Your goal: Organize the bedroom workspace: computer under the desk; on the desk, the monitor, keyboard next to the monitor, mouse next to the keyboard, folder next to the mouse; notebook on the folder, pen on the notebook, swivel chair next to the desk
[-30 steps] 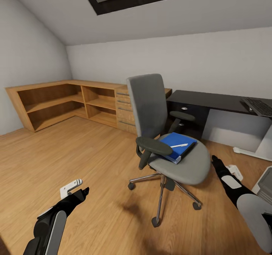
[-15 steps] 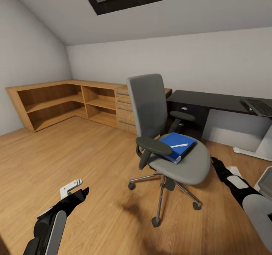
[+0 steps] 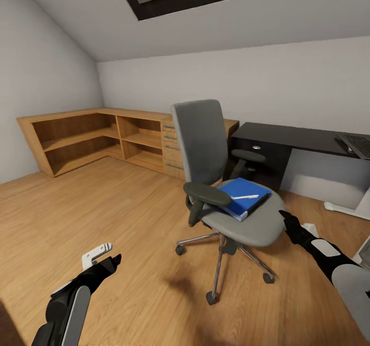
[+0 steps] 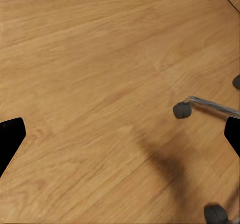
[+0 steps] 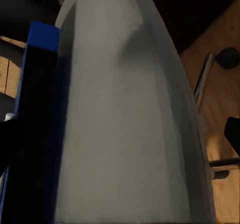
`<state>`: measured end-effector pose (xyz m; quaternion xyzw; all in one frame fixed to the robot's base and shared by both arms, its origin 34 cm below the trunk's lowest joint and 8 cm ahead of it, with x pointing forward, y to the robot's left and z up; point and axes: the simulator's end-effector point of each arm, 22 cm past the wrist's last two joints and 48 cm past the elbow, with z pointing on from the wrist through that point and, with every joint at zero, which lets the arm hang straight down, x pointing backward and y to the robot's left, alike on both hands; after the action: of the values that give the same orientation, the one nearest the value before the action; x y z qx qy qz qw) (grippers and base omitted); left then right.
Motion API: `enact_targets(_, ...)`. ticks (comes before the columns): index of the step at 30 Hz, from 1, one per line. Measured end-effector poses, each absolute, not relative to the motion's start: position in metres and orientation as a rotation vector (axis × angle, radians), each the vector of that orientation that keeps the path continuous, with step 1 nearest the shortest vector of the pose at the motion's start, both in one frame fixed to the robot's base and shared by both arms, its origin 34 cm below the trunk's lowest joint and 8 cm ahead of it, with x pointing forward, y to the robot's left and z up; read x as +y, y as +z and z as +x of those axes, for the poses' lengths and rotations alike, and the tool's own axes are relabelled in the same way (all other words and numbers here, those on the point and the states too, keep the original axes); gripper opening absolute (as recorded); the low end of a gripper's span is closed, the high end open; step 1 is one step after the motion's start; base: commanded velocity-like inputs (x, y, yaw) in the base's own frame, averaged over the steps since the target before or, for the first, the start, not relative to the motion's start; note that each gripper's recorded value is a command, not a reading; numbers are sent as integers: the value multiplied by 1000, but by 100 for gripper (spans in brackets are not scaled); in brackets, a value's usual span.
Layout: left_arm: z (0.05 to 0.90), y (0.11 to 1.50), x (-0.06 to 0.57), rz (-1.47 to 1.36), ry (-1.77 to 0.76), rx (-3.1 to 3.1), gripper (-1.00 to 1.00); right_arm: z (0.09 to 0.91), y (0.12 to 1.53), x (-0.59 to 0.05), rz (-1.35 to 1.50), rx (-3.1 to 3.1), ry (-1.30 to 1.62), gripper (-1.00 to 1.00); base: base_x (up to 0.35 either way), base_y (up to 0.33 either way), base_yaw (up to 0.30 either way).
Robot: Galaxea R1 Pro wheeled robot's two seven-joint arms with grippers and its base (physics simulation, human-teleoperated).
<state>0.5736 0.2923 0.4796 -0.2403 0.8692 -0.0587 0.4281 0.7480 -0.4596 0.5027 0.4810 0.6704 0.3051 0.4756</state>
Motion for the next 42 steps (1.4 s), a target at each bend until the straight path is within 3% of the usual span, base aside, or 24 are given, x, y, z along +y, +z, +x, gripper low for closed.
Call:
enact_targets(28,572,456,268,-547,-161,2240,100,748,487,-455,1174,1668,733,100,0,0,235)
enact_targets(42,572,454,265,-540,-164,2246,100,750,488,-453,1173,1659,743,100,154,0,36)
